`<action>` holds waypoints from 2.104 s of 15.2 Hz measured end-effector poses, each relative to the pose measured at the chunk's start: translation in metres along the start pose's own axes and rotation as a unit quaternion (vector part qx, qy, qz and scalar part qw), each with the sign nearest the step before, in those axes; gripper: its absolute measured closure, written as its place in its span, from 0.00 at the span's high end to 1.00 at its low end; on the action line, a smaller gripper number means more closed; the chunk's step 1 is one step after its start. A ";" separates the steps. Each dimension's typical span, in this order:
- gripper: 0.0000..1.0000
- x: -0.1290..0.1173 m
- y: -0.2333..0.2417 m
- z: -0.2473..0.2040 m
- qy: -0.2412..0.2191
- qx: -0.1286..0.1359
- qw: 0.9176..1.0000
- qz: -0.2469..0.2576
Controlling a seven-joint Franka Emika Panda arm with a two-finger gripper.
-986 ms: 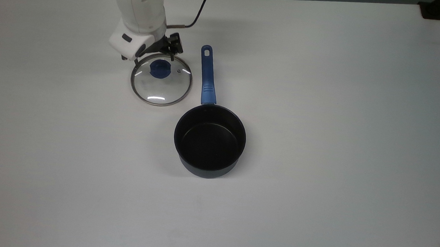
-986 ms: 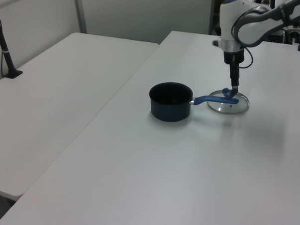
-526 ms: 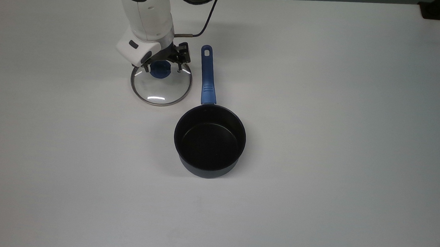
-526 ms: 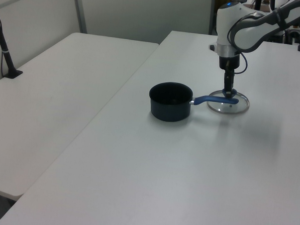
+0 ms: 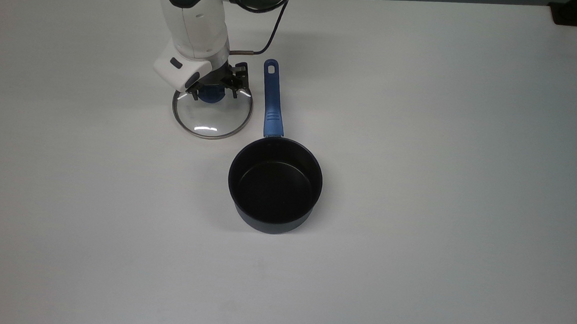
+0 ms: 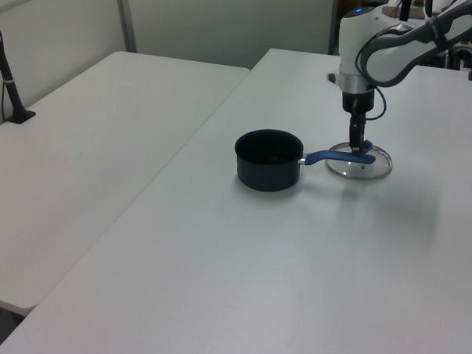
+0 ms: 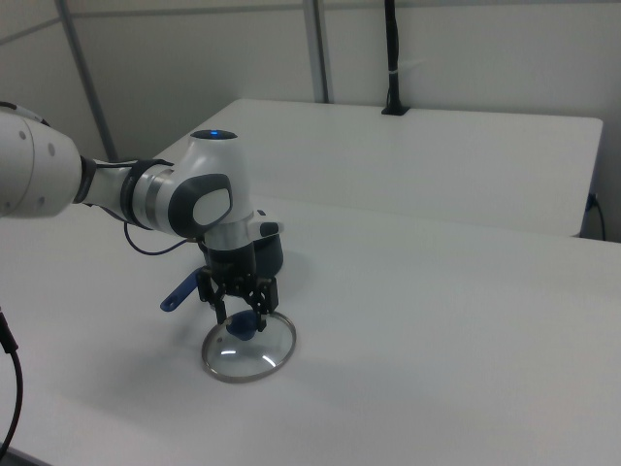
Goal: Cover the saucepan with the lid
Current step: 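Lower the gripper over the blue knob and close on it, then lift the glass lid and carry it over the navy saucepan, then lower the lid onto the saucepan rim and open the gripper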
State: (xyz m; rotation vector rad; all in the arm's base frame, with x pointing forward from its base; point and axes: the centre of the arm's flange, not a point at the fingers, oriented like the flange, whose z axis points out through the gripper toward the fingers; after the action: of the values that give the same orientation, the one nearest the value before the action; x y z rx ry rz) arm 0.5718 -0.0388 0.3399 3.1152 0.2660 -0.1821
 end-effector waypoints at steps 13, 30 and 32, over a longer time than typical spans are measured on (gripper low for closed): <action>0.61 0.018 0.036 -0.080 0.035 -0.008 0.999 0.027; 0.61 0.138 -0.113 -0.132 0.167 -0.010 0.985 0.036; 0.61 0.138 -0.114 -0.131 0.167 -0.010 0.985 0.035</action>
State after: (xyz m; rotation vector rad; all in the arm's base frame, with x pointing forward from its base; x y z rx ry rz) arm 0.7031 0.0996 0.4542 3.1132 0.1578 0.3438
